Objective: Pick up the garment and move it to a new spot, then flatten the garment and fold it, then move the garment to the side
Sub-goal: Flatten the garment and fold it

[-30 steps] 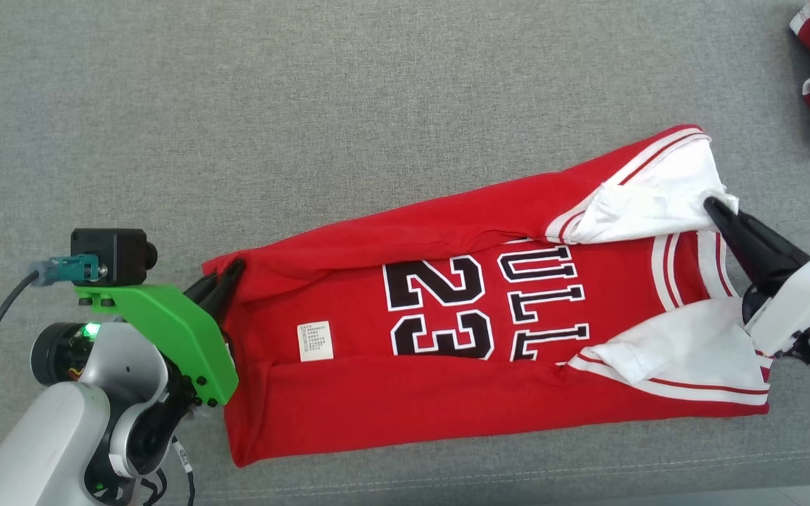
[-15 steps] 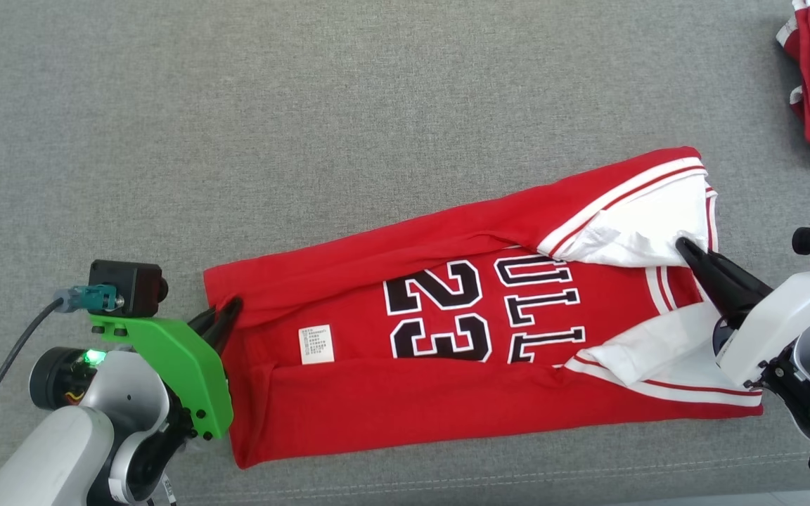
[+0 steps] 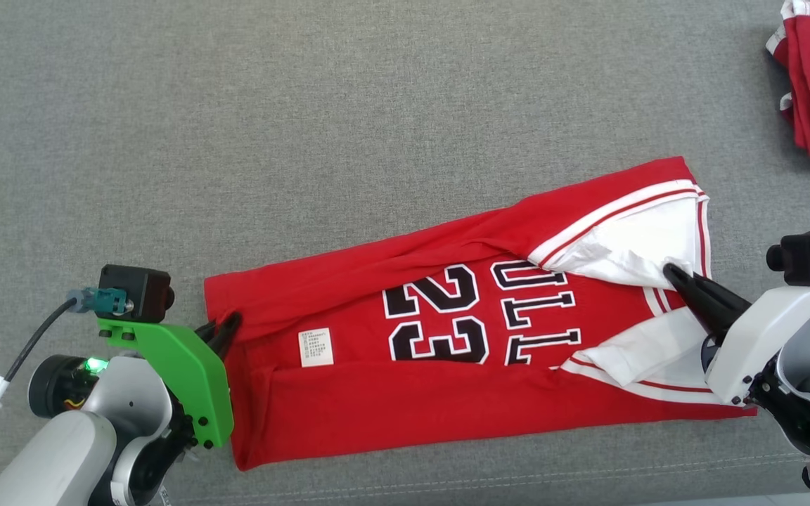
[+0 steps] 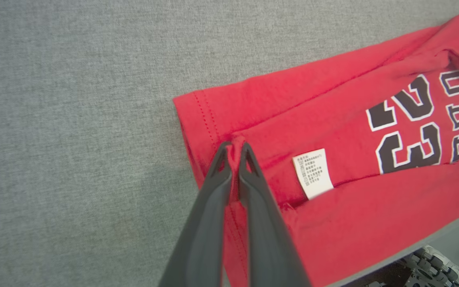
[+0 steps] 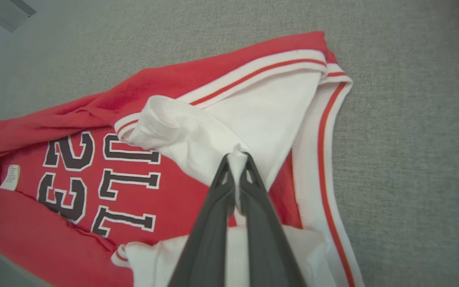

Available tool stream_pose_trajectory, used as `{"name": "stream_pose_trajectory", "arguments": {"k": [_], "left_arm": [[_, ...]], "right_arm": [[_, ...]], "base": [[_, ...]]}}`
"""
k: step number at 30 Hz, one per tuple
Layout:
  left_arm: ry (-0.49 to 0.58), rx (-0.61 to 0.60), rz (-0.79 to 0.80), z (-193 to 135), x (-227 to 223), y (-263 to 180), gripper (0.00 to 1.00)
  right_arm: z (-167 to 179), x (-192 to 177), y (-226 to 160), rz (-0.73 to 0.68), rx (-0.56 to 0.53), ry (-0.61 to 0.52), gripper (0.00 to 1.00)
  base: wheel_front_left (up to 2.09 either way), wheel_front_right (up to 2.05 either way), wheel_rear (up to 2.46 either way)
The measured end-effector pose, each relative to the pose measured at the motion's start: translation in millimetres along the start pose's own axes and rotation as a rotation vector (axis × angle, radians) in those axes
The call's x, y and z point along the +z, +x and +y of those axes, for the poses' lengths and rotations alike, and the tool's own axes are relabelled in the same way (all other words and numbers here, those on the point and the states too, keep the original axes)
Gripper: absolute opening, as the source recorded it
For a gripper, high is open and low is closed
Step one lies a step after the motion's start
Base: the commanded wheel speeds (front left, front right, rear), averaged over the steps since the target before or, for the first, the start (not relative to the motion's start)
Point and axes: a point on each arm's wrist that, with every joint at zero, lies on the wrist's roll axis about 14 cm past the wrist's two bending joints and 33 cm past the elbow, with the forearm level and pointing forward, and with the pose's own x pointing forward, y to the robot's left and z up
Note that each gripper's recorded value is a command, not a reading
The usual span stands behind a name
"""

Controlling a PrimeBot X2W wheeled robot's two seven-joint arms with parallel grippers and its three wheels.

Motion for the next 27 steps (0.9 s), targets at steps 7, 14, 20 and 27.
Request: {"name": "stream_pose_trajectory", "arguments": {"k": [7,14,20,27], "left_arm": [[0.019,0.004,0.006,-1.5,-11.8,-4.0,0.95],[0.004,0.005,-0.042,-4.5,-22.9,-13.6,1.00],[0.040,0.108,-0.217,7.7,-11.7,-30.8,1.00],[0.039,0.244,-0.542,10.1,13.5,-64.1,1.00]], "right_arm": [[-11.2,-4.0,-6.6,0.018,-0.040,-0.026,0.45],[-19.9,-8.0,-19.2,0.027,-0.076,-0.038,1.00],[-26.0,-8.0,-36.2,0.006,-0.109,-0.032,1.00],[-34.9,10.4,-58.6,-0.089,-0.167,-0.045,1.00]], "base": [[0.00,0.00,0.00],[0.00,0.00,0.00],[0.00,0.00,0.00],[0.00,0.00,0.00]]}}
